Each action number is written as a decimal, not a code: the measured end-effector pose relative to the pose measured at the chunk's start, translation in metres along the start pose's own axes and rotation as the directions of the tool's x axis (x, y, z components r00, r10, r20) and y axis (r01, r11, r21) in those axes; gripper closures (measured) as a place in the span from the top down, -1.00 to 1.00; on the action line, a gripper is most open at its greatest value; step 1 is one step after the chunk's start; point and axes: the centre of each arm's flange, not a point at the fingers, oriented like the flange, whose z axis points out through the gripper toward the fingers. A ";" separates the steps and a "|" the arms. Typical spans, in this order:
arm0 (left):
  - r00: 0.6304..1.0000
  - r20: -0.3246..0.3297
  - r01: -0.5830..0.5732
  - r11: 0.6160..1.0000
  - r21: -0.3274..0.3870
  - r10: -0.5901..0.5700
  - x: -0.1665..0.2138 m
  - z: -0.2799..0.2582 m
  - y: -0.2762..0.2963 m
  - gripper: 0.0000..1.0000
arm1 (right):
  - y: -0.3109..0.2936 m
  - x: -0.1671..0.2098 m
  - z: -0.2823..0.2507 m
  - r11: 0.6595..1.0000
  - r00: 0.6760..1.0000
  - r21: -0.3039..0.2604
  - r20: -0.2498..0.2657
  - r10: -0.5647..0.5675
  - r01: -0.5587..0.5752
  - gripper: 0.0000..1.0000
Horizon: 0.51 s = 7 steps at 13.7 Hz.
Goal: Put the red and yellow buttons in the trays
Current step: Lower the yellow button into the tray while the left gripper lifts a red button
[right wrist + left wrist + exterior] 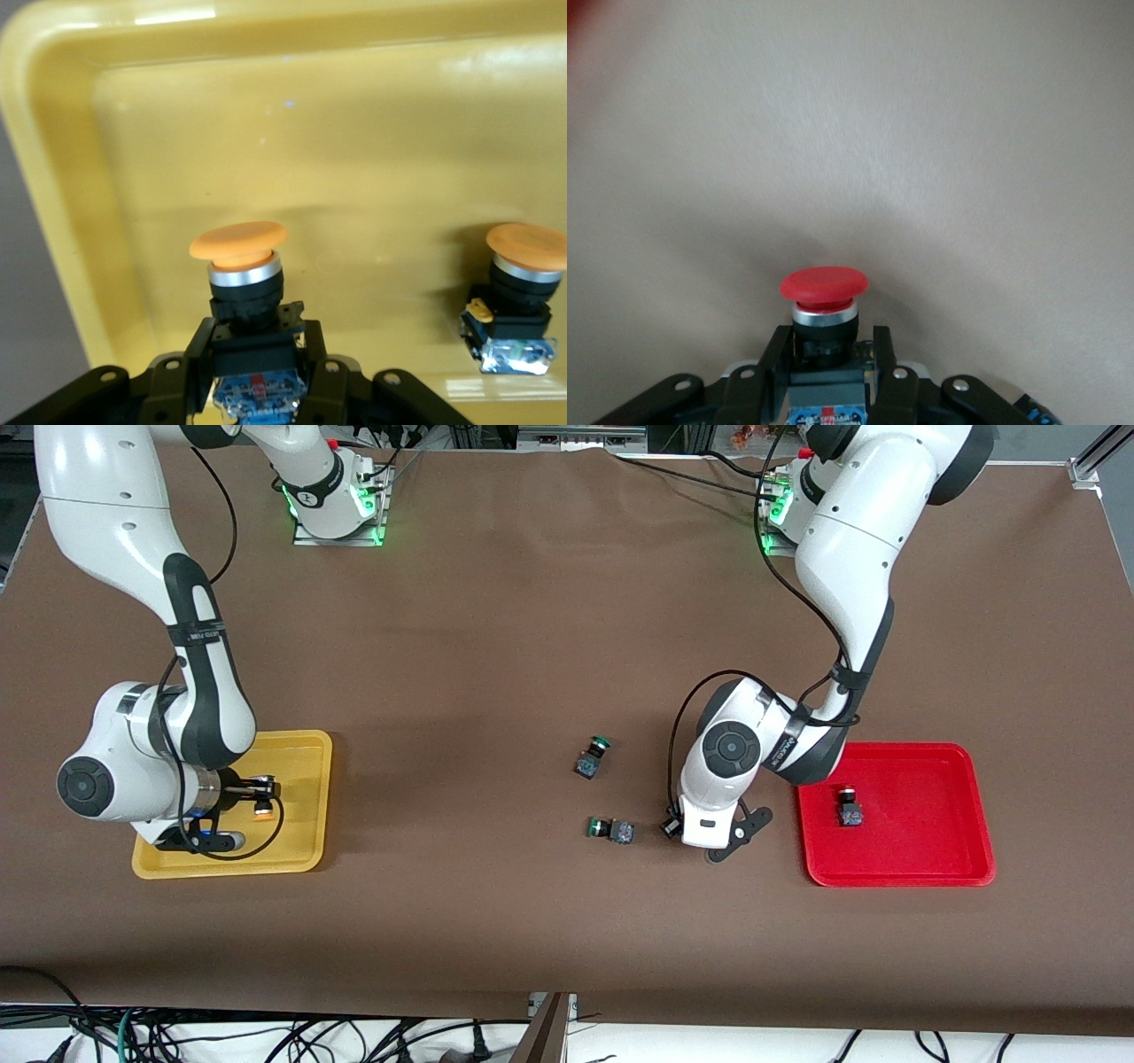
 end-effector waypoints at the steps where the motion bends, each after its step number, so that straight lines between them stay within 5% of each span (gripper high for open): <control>1: 1.000 0.005 -0.024 0.999 0.026 0.024 0.008 -0.015 0.000 -0.19 | 0.002 0.001 0.006 1.000 1.000 -0.001 0.001 0.001 -0.001 -0.14; 7: 0.983 0.056 -0.180 0.981 0.067 0.177 0.054 -0.113 -0.027 -0.19 | 0.005 -0.001 0.035 1.000 0.999 -0.012 -0.032 -0.011 0.011 -0.14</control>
